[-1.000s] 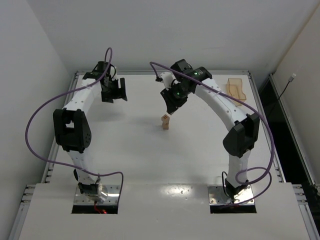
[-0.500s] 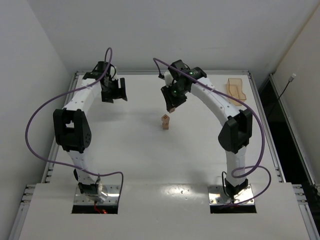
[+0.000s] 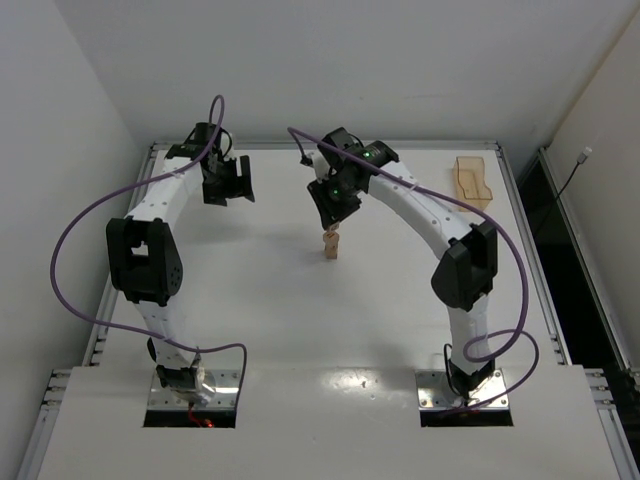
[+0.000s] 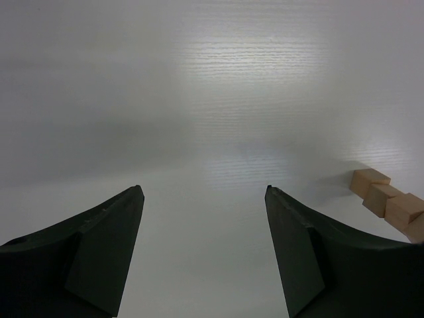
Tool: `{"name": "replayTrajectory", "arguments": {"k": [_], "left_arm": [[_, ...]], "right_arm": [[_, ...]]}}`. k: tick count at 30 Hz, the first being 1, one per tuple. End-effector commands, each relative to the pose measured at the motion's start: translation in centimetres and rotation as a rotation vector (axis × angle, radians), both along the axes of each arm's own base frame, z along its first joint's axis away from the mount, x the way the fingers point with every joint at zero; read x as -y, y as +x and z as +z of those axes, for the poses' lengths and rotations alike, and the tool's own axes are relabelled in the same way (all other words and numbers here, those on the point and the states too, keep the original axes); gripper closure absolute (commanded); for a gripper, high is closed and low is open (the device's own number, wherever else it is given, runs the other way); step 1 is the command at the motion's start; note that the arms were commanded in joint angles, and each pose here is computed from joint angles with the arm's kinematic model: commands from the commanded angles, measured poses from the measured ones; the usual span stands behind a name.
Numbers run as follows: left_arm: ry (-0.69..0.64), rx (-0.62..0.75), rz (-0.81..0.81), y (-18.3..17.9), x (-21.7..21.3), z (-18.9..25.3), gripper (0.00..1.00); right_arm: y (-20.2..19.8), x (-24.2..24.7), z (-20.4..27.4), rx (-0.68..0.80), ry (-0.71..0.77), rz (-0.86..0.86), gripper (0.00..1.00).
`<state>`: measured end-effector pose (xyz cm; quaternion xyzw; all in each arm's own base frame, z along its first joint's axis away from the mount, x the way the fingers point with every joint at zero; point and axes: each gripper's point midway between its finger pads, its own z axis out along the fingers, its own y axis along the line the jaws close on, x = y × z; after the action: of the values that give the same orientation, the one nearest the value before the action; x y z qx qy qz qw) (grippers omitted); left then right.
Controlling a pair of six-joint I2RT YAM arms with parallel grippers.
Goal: Build the wood block tower
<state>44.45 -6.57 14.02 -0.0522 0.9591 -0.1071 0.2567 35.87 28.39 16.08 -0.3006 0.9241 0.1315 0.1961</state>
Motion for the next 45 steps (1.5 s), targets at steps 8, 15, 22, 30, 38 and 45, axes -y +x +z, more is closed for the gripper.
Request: {"name": "replayTrajectory", "arguments": {"k": [8,15,22,30,38,45], "left_arm": [[-0.025,0.085,0.013,0.9,0.2,3.0,0.29],[-0.01,0.086,0.023,1.0,-0.2,2.9,0.22],[-0.002,0.087,0.029,1.0,-0.3,2.9,0.12],[-0.007,0.085,0.036,1.0,-0.3,2.9,0.08],[-0.015,0.085,0.031,1.0,-0.1,2.9,0.07],[-0.017,0.086,0.018,0.9,0.0,2.9,0.07]], "right_arm": [[0.7,-0.4,-1.1,-0.026,0.015,-0.031,1.0],[0.6,-0.5,-1.5,-0.04,0.017,-0.026,1.0],[0.3,-0.4,-2.5,-0.067,0.003,-0.035,1.0],[0.3,0.0,-3.2,-0.088,-0.002,-0.041,0.96],[0.3,0.0,-3.7,-0.096,-0.009,-0.042,0.75],[1.3,0.3,-3.5,-0.069,-0.014,-0.06,0.81]]}}
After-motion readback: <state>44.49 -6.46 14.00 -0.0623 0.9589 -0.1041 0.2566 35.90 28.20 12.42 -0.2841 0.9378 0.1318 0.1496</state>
